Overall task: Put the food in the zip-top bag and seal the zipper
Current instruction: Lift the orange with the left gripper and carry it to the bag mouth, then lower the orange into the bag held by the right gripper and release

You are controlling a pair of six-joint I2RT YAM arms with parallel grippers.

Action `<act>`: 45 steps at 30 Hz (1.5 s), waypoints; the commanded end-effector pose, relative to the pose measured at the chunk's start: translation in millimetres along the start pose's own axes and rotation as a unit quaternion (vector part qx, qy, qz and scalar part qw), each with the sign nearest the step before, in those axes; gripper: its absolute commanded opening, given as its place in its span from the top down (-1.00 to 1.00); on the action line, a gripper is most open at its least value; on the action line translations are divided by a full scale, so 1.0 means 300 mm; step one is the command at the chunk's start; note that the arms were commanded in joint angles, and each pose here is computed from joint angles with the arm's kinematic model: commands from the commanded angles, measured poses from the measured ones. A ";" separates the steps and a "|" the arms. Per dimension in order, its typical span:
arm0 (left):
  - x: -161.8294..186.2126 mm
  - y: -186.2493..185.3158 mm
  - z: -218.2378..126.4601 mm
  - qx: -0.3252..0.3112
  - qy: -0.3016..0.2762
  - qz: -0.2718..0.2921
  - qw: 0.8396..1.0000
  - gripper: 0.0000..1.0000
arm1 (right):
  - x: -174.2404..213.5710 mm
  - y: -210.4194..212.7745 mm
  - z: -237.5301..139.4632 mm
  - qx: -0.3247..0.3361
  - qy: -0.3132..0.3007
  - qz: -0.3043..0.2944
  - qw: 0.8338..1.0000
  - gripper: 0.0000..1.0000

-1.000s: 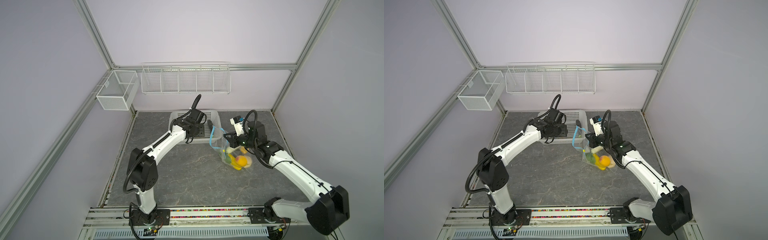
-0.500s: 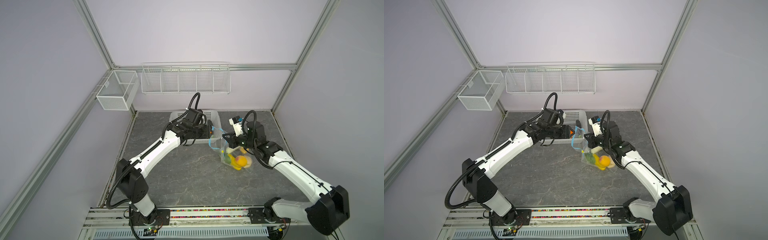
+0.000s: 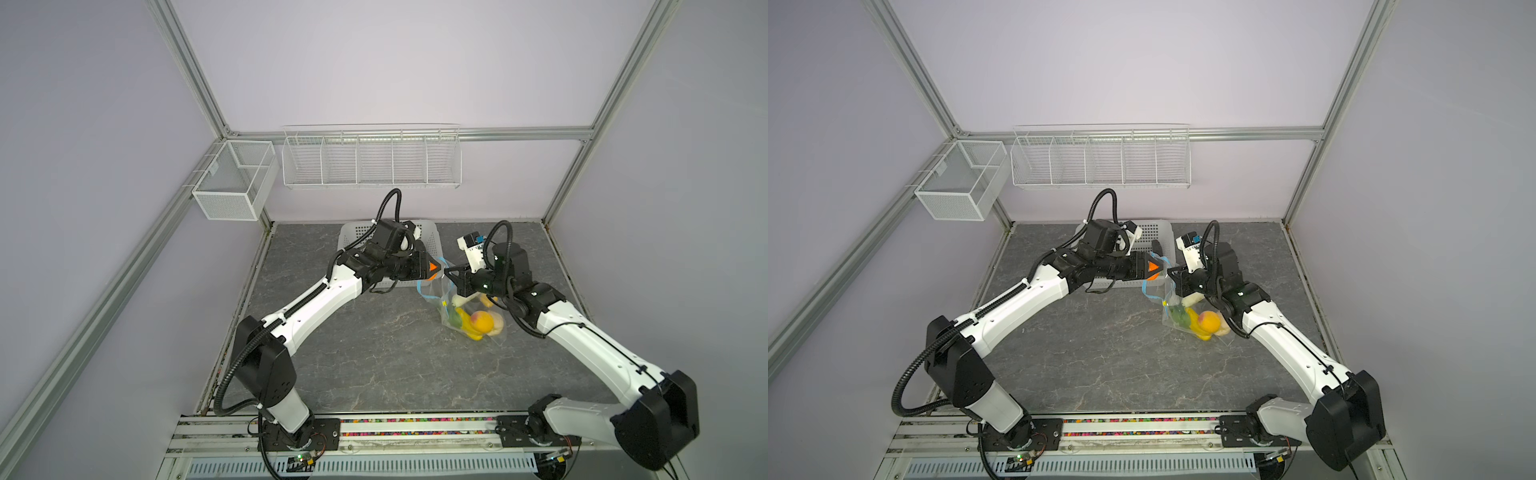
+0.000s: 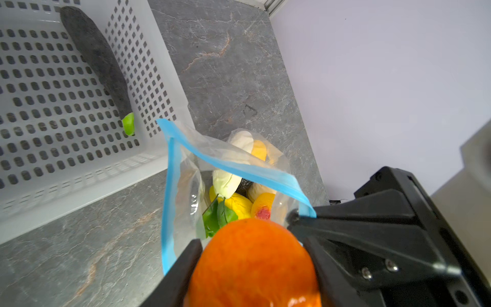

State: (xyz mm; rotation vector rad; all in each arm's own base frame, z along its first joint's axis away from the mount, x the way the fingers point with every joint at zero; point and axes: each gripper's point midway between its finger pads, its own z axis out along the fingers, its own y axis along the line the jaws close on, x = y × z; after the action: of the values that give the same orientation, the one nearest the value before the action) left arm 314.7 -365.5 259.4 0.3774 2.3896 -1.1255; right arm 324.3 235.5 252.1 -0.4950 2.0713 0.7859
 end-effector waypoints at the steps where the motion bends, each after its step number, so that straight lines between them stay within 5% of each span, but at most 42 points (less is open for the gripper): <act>1: 0.016 -0.003 0.031 0.016 0.009 -0.007 1.000 -0.08 | -0.052 0.032 -0.023 -0.009 -0.021 -0.006 1.000 0.87; 30: 0.105 0.120 0.114 -0.018 0.032 -0.049 0.998 -0.08 | -0.092 0.058 -0.065 -0.013 -0.043 -0.007 0.999 0.87; 45: 0.097 0.122 0.120 -0.025 0.037 -0.050 0.998 -0.38 | -0.096 0.054 -0.052 -0.010 -0.044 -0.006 0.999 0.87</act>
State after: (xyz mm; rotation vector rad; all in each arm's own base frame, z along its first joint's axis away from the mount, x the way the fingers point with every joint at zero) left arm 312.4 -366.5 202.5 0.2889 2.5143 -1.1309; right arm 320.6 235.8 270.7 -0.4810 2.0322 0.7987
